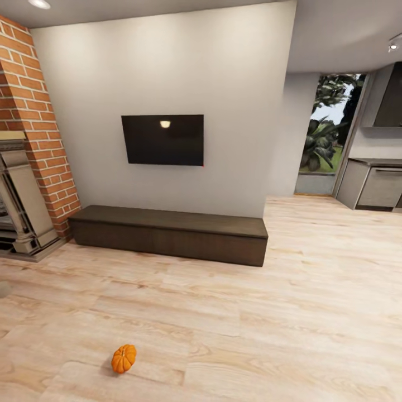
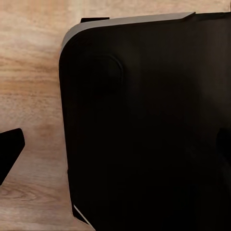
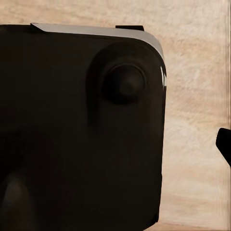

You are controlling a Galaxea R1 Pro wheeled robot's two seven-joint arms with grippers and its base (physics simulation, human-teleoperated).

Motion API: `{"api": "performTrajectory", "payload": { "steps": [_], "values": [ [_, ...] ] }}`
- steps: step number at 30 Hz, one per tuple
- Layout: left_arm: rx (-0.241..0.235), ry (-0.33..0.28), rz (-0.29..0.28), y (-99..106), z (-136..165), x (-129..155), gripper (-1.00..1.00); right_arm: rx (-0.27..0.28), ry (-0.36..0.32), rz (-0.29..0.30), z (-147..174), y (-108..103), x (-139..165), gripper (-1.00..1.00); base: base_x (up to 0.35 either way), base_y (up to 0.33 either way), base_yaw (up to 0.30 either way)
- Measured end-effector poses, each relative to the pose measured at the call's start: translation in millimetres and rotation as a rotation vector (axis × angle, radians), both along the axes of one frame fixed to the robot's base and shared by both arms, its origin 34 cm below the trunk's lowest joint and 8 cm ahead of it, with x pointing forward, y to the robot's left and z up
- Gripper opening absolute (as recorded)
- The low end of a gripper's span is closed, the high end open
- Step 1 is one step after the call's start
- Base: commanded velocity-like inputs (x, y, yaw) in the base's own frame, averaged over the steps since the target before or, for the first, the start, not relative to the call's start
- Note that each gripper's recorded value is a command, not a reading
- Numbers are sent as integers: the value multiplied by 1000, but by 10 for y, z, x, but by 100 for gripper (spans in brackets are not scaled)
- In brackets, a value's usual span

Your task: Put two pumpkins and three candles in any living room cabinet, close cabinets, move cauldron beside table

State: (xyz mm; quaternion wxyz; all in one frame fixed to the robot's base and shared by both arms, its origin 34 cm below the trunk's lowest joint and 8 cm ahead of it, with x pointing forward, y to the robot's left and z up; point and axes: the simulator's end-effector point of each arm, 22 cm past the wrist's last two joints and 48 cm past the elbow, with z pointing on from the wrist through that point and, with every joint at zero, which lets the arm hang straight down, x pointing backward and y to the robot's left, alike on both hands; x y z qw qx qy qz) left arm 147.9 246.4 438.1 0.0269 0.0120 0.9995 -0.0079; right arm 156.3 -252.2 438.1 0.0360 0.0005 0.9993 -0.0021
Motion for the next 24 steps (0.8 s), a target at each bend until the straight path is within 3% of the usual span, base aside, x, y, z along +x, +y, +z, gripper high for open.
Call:
{"api": "performTrajectory", "payload": {
  "steps": [10, 19, 24],
  "values": [
    [0, -1, 0, 1, 0, 5, 100, -3, -1, -2, 0, -6, 1, 100, 252, -215, 16],
    [0, -1, 0, 1, 0, 4, 100, -3, -1, -1, 0, -6, 3, 100, 252, -216, 201],
    [0, -9, 0, 1, 1, 22, 100, -3, -1, -1, 0, -6, 1, 100, 252, -216, 51]
  ]
}}
